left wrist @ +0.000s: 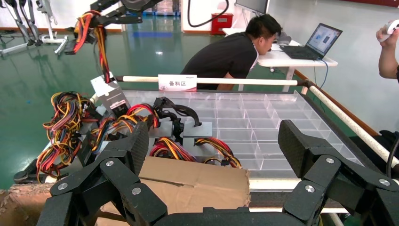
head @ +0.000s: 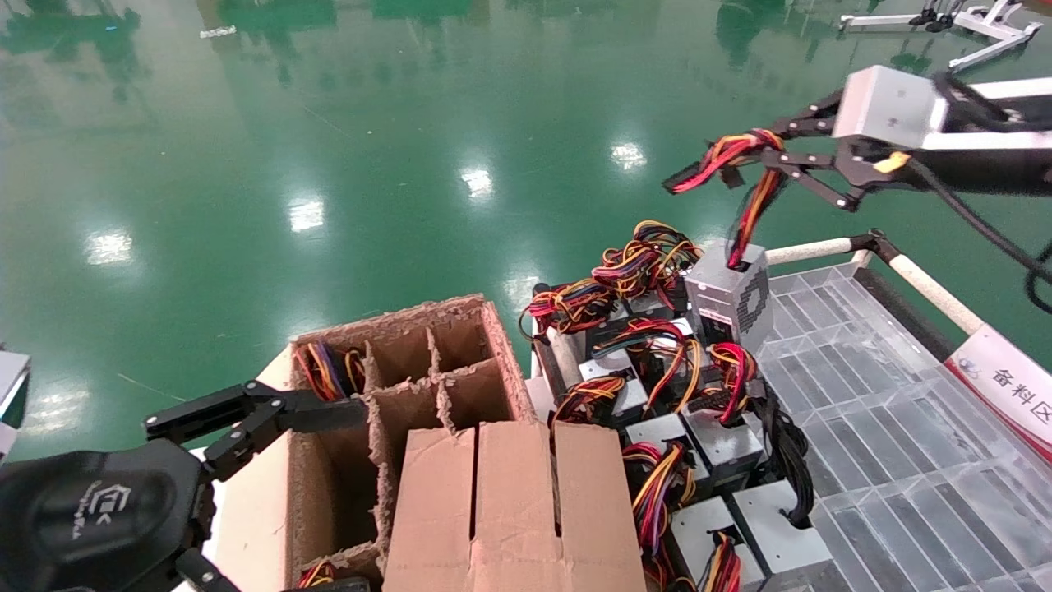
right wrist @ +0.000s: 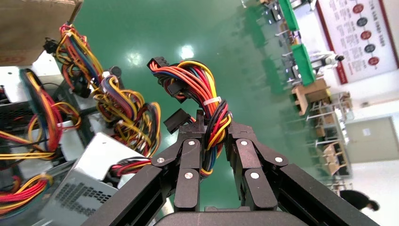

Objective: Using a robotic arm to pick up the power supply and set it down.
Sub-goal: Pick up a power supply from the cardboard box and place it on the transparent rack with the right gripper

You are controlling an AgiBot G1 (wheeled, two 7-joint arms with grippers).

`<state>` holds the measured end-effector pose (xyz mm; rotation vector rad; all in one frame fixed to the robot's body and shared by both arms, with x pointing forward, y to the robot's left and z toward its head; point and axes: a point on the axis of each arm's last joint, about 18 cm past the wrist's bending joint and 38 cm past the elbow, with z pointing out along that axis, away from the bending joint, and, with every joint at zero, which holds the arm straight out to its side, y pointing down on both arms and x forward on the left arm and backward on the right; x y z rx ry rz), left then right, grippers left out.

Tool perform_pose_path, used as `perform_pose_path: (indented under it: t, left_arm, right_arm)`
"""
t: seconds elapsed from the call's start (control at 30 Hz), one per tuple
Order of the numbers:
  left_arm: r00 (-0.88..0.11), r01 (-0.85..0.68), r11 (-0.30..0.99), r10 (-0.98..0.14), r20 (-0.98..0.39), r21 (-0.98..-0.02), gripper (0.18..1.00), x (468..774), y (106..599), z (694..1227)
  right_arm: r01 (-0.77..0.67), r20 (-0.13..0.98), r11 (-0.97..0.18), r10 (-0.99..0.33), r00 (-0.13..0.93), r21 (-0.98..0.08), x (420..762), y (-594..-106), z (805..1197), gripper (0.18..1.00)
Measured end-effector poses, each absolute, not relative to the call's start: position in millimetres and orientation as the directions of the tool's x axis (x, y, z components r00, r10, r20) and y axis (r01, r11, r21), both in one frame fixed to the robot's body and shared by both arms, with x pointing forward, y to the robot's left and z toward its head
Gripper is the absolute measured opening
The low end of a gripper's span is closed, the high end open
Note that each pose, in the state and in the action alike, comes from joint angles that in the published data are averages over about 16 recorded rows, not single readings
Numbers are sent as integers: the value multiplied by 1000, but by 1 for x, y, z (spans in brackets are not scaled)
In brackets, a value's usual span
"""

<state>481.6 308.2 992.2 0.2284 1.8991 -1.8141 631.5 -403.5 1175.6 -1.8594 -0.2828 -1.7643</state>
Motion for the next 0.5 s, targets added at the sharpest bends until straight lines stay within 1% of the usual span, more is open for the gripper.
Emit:
perform_pose_path:
  t: [0.5]
  left_arm:
    - [-861,450,98,-216,-461,-888,1000,482,308,992]
  right_arm:
    - [500,950,-808,-266,164,-312,650,-403,1146,254]
